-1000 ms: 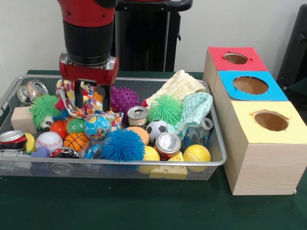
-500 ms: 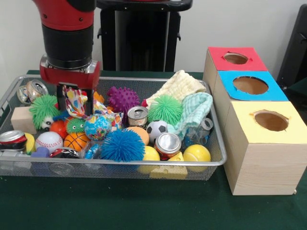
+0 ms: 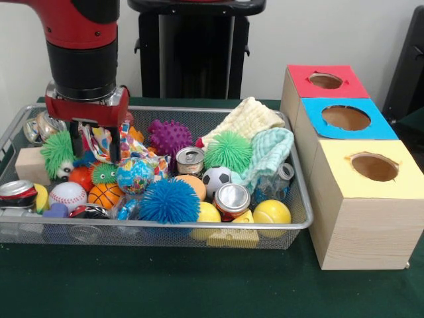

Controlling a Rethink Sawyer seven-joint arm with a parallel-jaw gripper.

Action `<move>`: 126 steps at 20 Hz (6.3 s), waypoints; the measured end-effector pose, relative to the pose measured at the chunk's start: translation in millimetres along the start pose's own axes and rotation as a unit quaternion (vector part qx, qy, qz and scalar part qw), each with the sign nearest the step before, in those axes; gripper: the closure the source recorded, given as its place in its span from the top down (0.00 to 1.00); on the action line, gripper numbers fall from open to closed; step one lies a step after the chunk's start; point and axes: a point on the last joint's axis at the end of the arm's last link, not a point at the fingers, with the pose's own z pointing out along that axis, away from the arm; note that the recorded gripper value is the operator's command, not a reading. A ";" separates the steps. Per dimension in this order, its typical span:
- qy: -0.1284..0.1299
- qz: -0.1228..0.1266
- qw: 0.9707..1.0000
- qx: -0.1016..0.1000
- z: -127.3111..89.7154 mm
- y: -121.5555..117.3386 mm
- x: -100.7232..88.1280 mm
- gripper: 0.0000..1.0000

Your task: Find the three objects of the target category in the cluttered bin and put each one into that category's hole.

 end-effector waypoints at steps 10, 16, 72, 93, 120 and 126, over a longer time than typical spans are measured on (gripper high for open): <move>0.015 0.000 1.000 -0.014 25.0 7.7 6.9 1.00; 0.005 0.002 1.000 -0.013 24.1 6.1 2.3 1.00; -0.070 -0.087 0.994 0.018 28.9 94.0 50.4 1.00; -0.013 -0.086 0.996 0.034 34.6 97.6 109.0 1.00; 0.020 -0.025 0.999 -0.002 92.7 49.1 87.2 1.00; 0.043 -0.013 0.999 -0.010 93.6 42.1 72.7 1.00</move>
